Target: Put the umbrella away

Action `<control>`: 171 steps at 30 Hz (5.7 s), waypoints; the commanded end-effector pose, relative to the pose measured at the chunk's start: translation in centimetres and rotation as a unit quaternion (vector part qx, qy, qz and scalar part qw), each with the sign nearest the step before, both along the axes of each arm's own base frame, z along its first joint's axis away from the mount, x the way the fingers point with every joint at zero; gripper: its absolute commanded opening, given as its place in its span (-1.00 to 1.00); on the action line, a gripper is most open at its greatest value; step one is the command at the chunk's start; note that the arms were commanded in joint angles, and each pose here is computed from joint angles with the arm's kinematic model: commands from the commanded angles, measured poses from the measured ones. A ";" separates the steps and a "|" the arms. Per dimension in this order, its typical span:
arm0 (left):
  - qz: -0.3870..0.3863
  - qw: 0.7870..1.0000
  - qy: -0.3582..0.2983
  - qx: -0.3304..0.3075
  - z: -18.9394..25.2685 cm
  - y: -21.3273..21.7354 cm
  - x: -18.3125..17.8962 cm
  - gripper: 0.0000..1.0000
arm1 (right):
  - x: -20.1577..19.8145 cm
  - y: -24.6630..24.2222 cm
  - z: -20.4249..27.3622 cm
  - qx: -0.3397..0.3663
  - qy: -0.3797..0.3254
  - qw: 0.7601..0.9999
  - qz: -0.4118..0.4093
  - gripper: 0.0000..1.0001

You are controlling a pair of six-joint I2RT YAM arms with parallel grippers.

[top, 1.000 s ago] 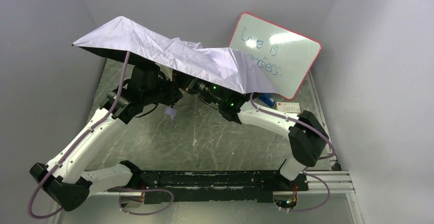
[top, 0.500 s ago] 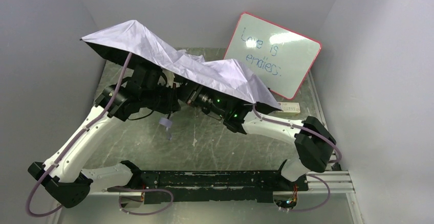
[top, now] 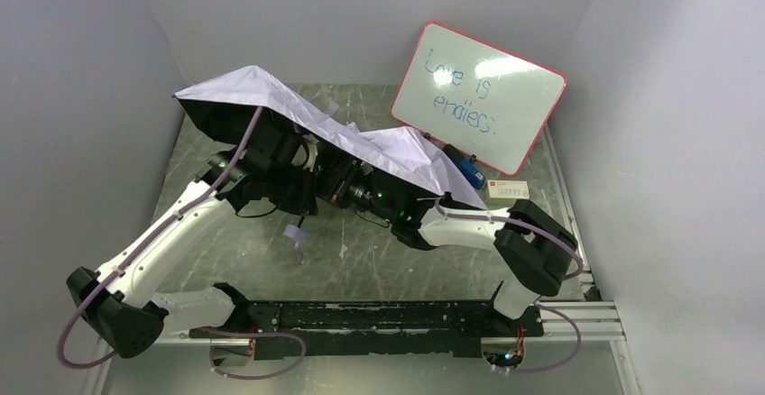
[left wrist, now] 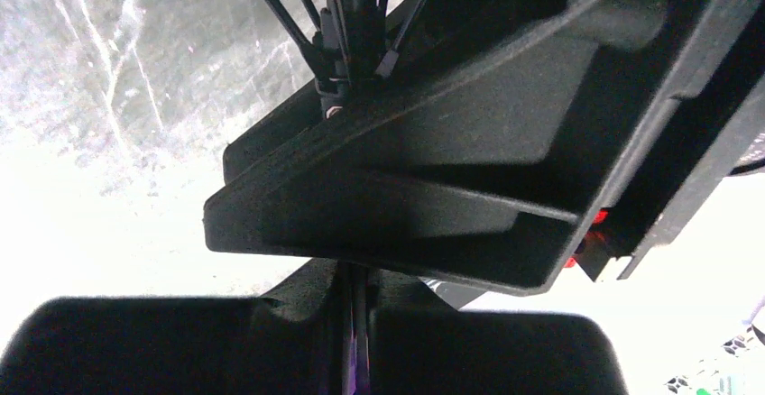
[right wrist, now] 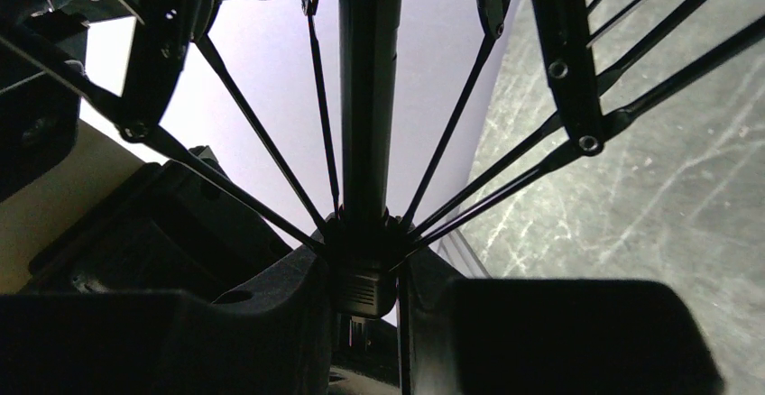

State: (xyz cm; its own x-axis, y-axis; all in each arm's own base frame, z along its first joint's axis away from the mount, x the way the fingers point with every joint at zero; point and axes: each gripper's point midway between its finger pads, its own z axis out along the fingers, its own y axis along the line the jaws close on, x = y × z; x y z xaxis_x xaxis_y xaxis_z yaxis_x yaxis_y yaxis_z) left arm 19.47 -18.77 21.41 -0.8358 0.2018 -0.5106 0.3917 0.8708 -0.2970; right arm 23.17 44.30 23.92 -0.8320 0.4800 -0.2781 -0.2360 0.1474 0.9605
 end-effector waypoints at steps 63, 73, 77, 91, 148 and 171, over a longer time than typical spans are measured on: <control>0.079 0.971 -0.217 -0.054 20.8 5.8 -0.5 -0.90 | -15.4 6.1 15.6 -0.018 -0.107 0.989 0.102 -1.00; 0.057 0.989 -0.137 -0.010 10.0 3.1 2.3 -0.90 | -10.1 1.6 5.3 -0.032 0.033 0.998 0.030 -1.00; 0.051 0.989 -0.139 0.004 7.4 1.7 4.8 -0.90 | -6.6 -0.3 2.2 -0.034 0.056 0.998 0.012 -1.00; 0.035 0.992 -0.118 0.007 -1.0 -1.4 8.3 -0.91 | -0.7 -2.4 -5.9 -0.125 0.040 0.991 0.002 -0.91; -0.105 0.953 -0.193 -0.210 6.9 -4.1 0.2 0.34 | 3.4 -21.7 8.5 -0.360 -0.214 0.866 -0.275 0.18; 0.083 0.974 -0.208 0.020 2.8 2.0 18.3 0.64 | 14.6 -21.3 -0.6 -0.463 -0.081 0.874 -0.122 0.22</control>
State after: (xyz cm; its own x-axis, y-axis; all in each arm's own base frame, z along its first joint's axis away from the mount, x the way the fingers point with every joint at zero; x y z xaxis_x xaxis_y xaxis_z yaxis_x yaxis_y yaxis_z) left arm 38.40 -16.88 26.88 -0.5421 0.0695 -0.8374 0.2913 0.9503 -0.1097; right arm 39.24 21.22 26.45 -0.5516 0.1705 -0.8165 -0.1460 0.9440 0.2958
